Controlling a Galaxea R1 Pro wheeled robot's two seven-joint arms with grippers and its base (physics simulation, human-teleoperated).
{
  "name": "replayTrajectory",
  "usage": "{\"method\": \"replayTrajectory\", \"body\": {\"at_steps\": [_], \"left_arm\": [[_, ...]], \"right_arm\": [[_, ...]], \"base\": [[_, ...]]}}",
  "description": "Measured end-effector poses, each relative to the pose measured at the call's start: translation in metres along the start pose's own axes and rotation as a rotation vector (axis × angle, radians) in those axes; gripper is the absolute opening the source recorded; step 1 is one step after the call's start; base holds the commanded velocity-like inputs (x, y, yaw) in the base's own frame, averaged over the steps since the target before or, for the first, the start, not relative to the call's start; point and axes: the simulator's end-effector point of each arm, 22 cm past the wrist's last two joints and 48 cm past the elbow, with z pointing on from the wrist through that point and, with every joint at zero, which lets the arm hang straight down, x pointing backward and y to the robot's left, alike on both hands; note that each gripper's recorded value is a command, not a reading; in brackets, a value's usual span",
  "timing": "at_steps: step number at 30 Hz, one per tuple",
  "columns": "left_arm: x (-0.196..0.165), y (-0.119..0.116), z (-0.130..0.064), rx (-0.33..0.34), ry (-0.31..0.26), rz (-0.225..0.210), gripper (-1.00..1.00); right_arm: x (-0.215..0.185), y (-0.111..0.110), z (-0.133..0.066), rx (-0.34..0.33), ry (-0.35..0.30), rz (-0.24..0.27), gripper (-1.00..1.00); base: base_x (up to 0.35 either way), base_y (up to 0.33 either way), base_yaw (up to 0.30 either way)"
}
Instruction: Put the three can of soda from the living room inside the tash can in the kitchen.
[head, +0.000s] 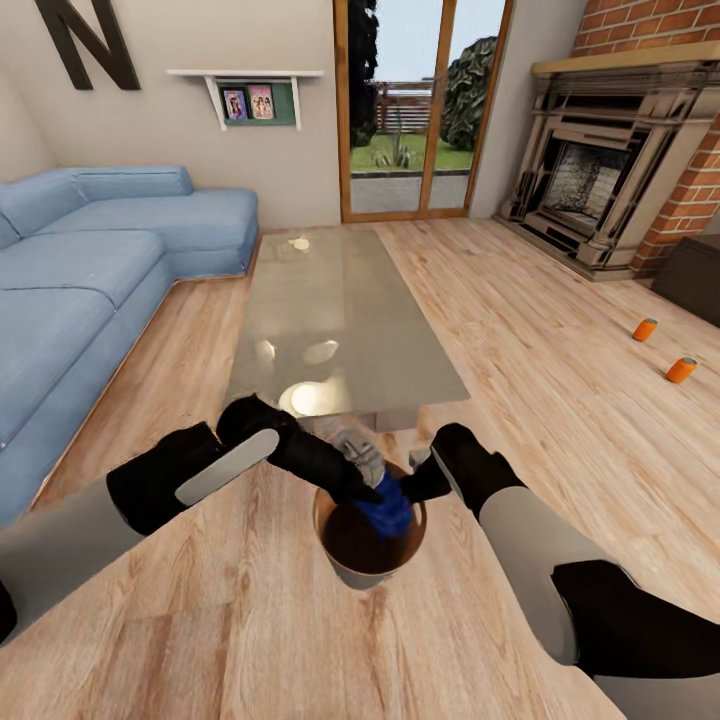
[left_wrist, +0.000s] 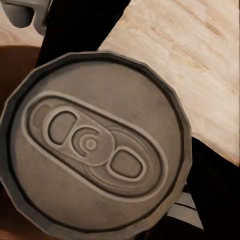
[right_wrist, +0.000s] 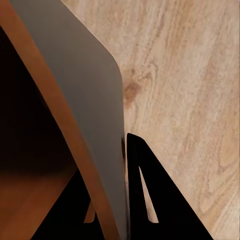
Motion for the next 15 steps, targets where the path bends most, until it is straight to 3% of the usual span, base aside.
{"method": "replayTrajectory", "body": {"at_steps": [3, 6, 13, 15], "left_arm": [[0.017, 0.004, 0.023, -0.016, 0.065, -0.017, -1.0], [0.025, 0.006, 0.032, -0.029, 0.092, -0.018, -1.0], [0.039, 0.01, 0.041, -0.058, 0.137, -0.006, -1.0], [0.042, 0.019, 0.041, -0.096, 0.147, 0.018, -1.0]], "right_arm": [[-0.004, 0.006, -0.002, -0.003, -0.005, -0.009, -1.0], [-0.006, 0.008, -0.002, -0.004, -0.007, -0.012, -1.0], [-0.007, 0.011, -0.002, -0.004, -0.008, -0.017, -1.0], [-0.007, 0.013, -0.002, -0.008, -0.008, -0.016, -1.0]], "base": [[0.0, 0.0, 0.0], [0.0, 0.0, 0.0], [0.0, 0.0, 0.0], [0.0, 0.0, 0.0]]}}
